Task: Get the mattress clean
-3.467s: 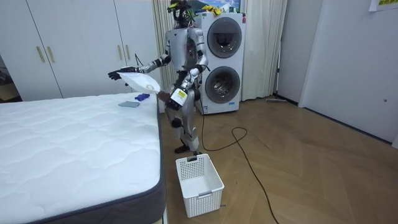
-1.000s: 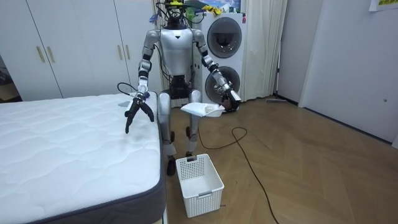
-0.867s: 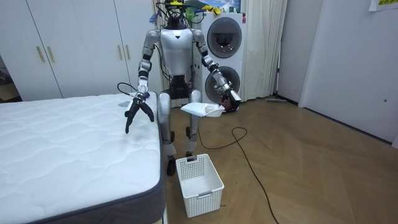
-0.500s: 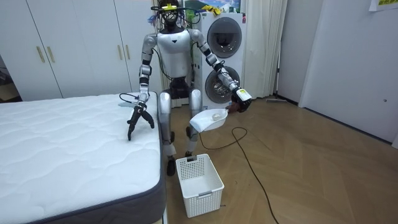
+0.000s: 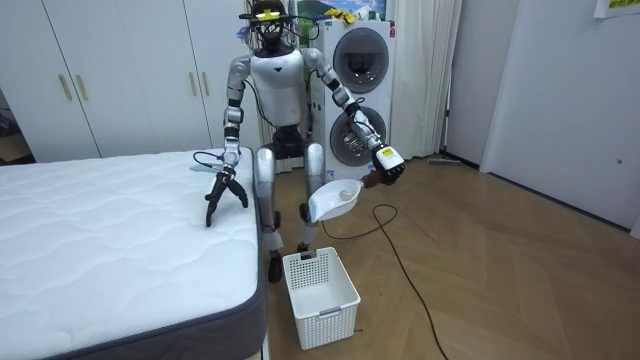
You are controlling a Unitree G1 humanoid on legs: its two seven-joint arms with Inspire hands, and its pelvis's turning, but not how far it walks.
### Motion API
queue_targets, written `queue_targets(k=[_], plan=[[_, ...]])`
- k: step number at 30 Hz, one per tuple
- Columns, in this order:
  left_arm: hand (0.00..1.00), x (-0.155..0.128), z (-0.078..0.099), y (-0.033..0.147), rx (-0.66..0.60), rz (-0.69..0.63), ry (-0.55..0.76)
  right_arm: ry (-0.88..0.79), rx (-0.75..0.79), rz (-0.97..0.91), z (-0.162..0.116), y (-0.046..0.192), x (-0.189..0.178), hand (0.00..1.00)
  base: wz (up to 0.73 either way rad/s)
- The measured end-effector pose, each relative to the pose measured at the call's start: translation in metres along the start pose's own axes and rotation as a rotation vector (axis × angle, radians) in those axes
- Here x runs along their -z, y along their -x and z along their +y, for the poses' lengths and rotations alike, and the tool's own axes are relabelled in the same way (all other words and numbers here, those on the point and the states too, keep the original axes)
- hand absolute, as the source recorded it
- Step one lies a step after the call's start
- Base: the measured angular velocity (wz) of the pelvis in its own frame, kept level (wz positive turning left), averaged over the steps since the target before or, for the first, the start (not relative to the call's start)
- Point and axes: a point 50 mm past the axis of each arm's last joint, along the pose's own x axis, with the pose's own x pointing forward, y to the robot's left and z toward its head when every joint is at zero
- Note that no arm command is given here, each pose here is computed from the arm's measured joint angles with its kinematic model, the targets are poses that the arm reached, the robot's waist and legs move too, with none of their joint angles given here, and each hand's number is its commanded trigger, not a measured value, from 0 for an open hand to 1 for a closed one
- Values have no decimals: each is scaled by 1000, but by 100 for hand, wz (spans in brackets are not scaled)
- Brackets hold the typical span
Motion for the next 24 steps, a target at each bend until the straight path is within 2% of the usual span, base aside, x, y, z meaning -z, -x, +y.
queue_targets(k=[5,17,24], plan=[[100,11,13,-3,-20,27,-68,14,0,-22,1,0,-3,0,0],[100,9,23,-9,-51,52,-112,16,20,-76,0,-4,-15,0,-4],[100,13,21,-9,-42,73,-117,20,35,-88,0,-5,-17,0,-3]])
